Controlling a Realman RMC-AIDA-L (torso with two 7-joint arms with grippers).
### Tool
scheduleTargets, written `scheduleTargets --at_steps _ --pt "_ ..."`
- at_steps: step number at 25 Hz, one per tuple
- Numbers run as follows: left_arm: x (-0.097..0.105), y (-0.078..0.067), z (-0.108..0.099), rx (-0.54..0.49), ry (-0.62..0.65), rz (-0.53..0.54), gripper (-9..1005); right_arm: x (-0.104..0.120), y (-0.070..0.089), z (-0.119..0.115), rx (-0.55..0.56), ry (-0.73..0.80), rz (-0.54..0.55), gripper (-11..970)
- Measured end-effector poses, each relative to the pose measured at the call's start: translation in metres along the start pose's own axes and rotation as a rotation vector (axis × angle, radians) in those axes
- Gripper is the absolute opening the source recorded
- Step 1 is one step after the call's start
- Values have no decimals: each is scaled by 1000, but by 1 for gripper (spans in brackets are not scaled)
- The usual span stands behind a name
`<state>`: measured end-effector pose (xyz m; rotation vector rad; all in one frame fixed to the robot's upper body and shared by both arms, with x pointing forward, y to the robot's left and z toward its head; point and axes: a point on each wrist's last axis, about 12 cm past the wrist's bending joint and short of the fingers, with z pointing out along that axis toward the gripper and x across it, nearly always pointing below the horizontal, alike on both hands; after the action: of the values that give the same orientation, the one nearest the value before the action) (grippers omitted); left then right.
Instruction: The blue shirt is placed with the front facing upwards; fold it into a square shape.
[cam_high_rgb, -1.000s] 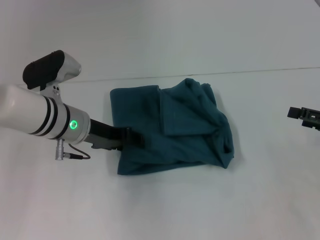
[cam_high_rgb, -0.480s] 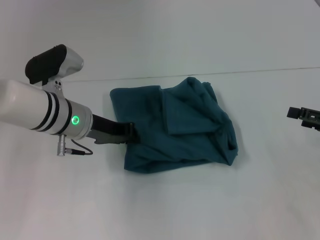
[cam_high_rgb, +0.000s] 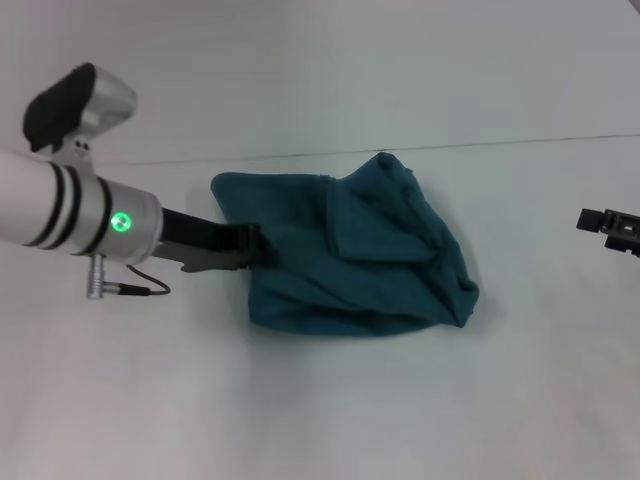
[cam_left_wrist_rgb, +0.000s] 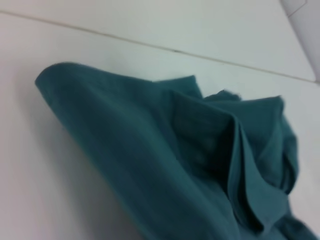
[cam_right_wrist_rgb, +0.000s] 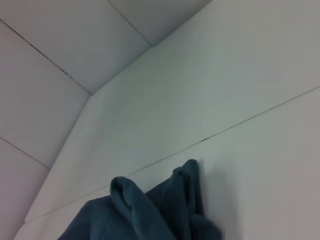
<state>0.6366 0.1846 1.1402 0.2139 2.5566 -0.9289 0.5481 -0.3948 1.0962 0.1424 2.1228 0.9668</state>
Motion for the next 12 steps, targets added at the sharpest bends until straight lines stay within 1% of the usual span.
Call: scheduleTargets --at_steps 4,6,7,9,11,12 --pt "-3 -4 -20 20 -11 18 112 -1 0 -1 0 -6 3 928" --pt "-5 -13 -33 64 -23 54 116 -1 0 -1 1 -10 5 927" --pt "-6 -19 -39 101 -38 86 118 -1 0 -1 1 -13 5 927" --pt "-7 -26 -44 143 -61 126 122 -2 -2 0 14 -21 6 927" --pt "-9 -24 -45 161 -66 125 126 -2 -3 1 26 -28 8 927" --pt "-10 -23 -46 188 -63 119 129 -2 -3 2 29 -29 8 927"
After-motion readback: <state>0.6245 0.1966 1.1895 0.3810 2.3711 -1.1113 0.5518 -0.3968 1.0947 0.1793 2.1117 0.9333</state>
